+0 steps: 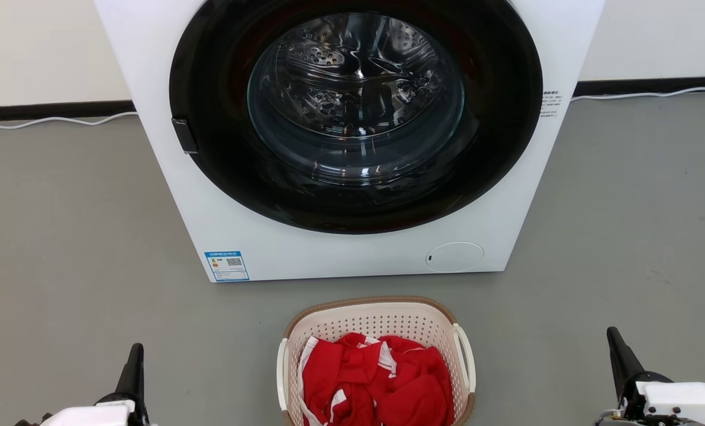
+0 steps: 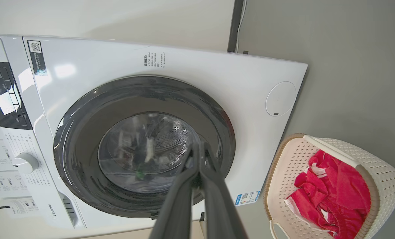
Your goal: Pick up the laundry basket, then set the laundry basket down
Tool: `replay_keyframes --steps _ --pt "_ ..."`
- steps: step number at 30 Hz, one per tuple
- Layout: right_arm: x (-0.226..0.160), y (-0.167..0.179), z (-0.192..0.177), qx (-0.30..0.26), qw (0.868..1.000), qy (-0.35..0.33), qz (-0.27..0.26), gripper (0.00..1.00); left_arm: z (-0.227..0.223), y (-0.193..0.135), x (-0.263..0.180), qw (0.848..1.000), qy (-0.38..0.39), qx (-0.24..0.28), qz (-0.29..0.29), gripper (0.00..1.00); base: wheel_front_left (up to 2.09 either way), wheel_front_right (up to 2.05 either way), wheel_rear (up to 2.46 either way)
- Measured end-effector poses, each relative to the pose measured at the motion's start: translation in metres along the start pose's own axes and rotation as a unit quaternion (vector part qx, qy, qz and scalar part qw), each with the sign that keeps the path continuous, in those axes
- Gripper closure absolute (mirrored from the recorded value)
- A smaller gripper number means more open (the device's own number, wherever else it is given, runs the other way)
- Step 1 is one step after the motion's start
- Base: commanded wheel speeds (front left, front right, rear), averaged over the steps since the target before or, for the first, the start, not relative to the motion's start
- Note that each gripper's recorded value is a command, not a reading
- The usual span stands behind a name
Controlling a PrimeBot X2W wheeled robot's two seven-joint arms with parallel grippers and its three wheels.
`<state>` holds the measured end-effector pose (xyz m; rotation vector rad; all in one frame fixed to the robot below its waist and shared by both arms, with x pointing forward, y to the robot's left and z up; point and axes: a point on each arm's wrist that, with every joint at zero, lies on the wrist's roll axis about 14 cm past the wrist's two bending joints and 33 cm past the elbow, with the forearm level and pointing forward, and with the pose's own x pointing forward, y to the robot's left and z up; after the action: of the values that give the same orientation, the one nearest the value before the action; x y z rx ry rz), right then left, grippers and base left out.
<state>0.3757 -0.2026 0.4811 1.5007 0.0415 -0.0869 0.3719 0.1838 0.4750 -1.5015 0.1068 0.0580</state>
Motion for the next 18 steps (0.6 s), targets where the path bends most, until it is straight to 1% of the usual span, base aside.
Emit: replay_keyframes --steps 7,18 --pt "-0.0003 0.0006 0.0013 0.038 0.999 0.002 0.002 1.0 0.0028 -0.0019 0.0012 0.999 -0.001 -0.038 -0.005 1.0 0.0 0.0 0.0" --pt "-0.0003 0.0007 0.0023 0.041 0.999 0.0 0.003 1.0 0.0031 -0.0054 0.0034 0.999 -0.001 -0.041 -0.01 1.0 0.0 0.0 0.0"
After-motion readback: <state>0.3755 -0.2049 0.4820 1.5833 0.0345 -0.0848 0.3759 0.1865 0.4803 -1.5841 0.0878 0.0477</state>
